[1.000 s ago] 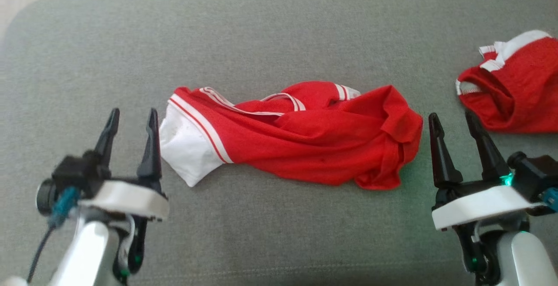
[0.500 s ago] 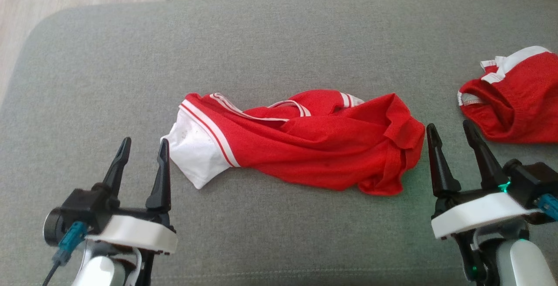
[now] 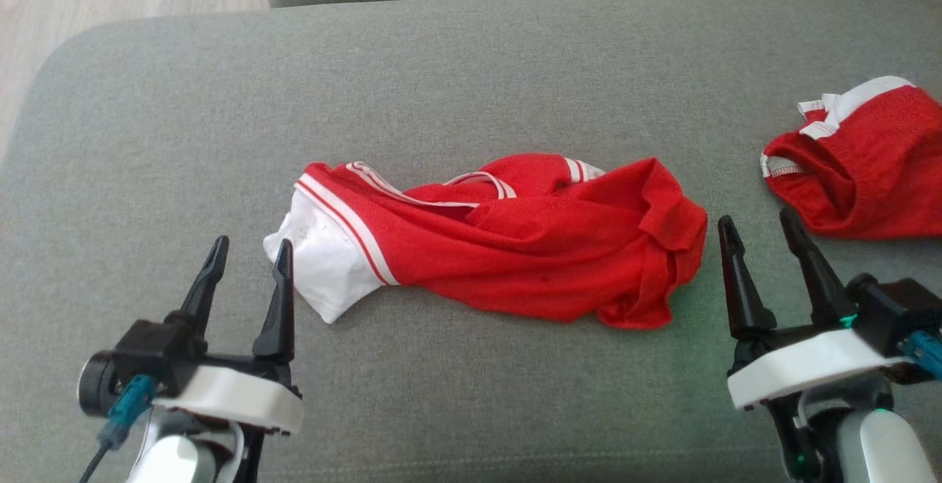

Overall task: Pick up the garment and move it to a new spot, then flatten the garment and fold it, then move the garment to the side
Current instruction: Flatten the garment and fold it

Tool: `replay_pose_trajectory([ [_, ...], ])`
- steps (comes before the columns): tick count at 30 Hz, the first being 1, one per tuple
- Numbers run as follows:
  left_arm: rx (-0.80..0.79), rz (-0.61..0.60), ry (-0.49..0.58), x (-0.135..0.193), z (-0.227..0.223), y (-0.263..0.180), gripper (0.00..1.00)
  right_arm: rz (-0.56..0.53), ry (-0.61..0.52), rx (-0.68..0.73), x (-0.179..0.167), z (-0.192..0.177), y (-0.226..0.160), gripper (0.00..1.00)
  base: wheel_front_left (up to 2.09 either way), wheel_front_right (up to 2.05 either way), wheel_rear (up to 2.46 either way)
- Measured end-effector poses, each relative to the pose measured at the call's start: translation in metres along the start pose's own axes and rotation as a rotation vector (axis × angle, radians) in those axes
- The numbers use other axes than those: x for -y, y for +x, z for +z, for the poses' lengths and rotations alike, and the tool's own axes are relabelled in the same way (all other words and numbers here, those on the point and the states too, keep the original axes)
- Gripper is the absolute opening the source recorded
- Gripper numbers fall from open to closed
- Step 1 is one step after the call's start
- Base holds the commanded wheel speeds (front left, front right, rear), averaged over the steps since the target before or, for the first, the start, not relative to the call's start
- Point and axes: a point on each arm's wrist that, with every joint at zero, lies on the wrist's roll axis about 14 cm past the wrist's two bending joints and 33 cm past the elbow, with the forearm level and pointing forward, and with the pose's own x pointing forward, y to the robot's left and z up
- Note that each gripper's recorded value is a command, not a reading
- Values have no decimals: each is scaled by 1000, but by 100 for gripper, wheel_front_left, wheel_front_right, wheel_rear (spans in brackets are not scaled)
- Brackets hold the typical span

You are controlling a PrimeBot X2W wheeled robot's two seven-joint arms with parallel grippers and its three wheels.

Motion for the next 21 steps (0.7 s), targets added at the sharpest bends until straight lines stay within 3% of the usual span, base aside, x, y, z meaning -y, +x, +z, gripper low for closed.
replay_pose_trajectory([
  [5,-6,-2,-1,1,-2,-1,100,18,6,-81,-6,-18,1,100,0,0,0],
  [12,-23,10,-1,-3,-8,1,100,92,18,-344,-33,-94,-15,100,0,0,0],
  [21,-25,23,-4,-8,-12,9,100,97,2,-434,-30,-128,-7,100,0,0,0],
])
